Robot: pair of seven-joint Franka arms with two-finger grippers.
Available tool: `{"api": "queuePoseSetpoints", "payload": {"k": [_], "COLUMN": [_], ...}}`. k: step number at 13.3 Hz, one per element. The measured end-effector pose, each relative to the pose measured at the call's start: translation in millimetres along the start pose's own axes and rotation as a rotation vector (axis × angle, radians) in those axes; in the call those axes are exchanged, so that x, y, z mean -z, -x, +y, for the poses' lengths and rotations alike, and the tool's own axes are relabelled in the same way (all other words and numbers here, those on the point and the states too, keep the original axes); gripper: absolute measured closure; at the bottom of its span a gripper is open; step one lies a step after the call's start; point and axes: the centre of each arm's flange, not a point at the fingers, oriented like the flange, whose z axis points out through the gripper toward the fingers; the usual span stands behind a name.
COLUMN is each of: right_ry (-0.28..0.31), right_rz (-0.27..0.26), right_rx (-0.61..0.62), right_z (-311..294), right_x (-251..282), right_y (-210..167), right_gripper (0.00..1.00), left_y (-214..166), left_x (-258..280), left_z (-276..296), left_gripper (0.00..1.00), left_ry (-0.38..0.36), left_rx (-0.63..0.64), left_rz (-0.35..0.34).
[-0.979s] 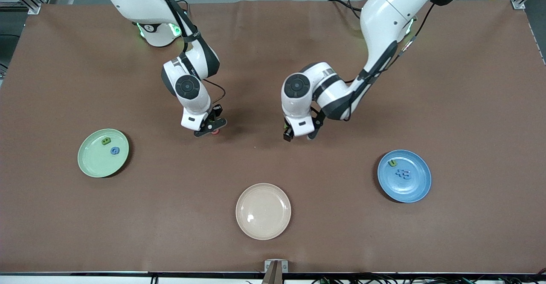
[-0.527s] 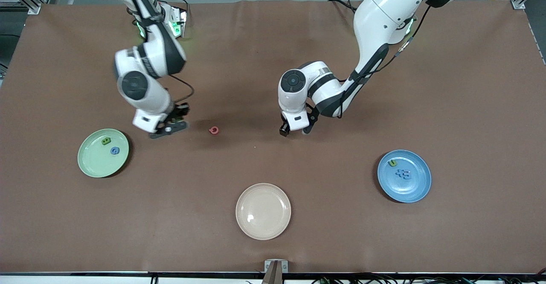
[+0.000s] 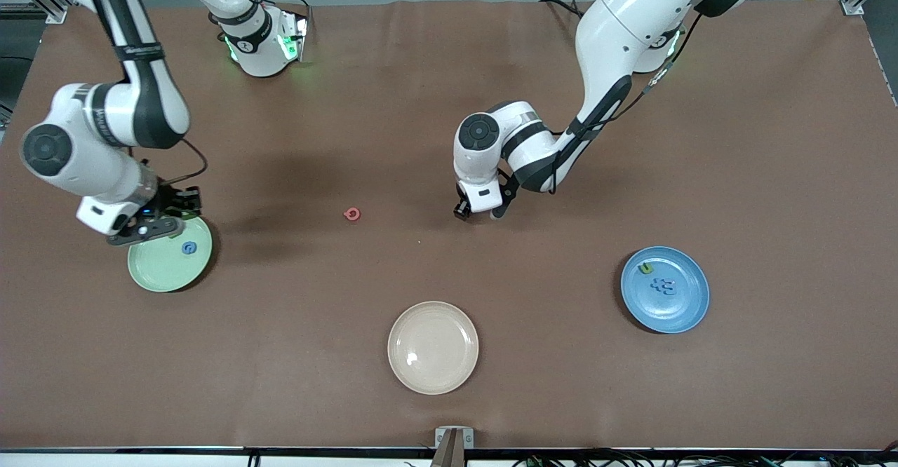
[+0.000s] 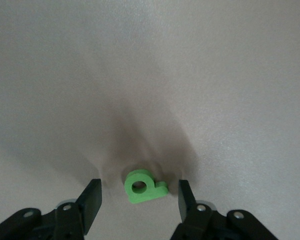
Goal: Sort upper and lower case letters into plates
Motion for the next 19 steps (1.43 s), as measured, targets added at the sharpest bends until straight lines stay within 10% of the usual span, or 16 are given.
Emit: {"api": "queuePoseSetpoints", "payload": {"k": [5,9,13,19], "right_ry": [0.026,0.038,0.025,0.013], "right_rz": [0.050,0.080,0.056,0.038], "right_rx": [-0.041,-0.038,-0.038,-0.032], "right_z": [79,95,94,90], "right_x": [-50,-98,-122,-146], "right_y": [-15,-32,-34,-34], "right_gripper": [0.65,0.65,0.65,0.63], "left_y": [-3,-28,-117,-280], "left_x": [0,8,69,95], "left_z": [3,17,58,48], "left_gripper": [0.62,0.62,0.62,0.62], "left_ry": [0.011,0.033,0.139,0.061], "left_rx": [0.007,0.050,0.097,-0.003], "left_rz": [-0.007,-0.002,0.020,0.100]}}
